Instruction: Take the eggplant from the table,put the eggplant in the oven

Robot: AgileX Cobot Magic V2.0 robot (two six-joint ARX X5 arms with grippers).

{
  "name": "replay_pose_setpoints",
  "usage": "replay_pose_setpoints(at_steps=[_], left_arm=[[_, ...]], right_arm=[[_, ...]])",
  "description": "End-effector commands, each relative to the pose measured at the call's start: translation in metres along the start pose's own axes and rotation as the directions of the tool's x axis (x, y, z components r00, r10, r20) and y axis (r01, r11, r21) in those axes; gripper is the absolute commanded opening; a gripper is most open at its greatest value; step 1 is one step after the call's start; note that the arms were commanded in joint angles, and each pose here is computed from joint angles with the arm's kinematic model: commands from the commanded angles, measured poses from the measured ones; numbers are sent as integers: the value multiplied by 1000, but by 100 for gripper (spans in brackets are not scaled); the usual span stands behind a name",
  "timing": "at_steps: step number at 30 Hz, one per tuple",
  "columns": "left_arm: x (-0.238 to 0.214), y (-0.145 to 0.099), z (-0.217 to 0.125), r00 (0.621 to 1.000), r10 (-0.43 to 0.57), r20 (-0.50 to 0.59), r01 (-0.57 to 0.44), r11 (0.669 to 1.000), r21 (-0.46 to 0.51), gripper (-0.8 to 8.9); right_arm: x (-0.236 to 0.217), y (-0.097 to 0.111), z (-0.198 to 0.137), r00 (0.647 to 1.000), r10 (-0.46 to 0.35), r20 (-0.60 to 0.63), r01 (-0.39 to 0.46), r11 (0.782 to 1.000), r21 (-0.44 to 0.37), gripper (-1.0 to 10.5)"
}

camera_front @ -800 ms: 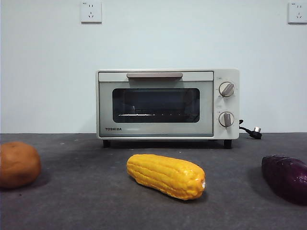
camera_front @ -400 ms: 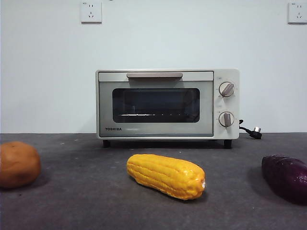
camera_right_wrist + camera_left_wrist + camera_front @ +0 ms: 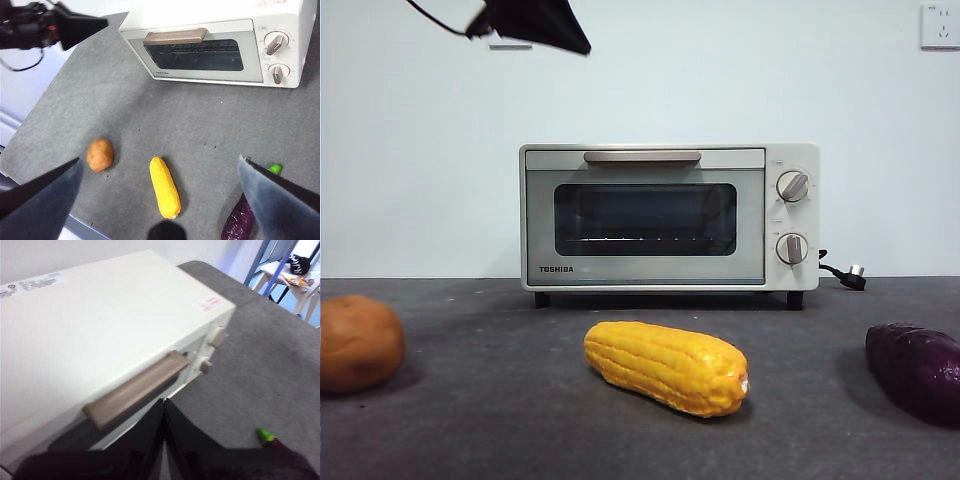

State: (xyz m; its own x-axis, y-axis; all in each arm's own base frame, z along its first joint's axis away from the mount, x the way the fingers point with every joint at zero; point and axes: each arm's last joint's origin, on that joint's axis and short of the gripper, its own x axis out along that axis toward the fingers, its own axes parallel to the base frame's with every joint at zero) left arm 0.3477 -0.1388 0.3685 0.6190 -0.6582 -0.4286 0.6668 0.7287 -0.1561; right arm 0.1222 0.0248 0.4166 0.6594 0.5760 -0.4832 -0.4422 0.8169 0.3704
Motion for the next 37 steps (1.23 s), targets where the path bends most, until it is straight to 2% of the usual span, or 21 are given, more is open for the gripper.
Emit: replay_pose_setpoints(at_steps=[1,12,23,37], left_arm=[[14,9,-3,1000,6,-23,-6,1000,3,-6],[57,28,-20,998,14,-67,-15,1000,-15,-6],[67,34,-21,998,65,-22,-65,998,7,-6],[85,41,-35,996,63,-66,-64,998,-3,-6]], right_arm=[[0,1,1,1000,3,11,-2,1000,-22,567],[0,1,1,1000,2,11,-2,1000,-22,567],[2,-1,2,1000,-4,2,4,1000,-19,567],[14,-8,6,999,-8,-32,8,1000,0,567]])
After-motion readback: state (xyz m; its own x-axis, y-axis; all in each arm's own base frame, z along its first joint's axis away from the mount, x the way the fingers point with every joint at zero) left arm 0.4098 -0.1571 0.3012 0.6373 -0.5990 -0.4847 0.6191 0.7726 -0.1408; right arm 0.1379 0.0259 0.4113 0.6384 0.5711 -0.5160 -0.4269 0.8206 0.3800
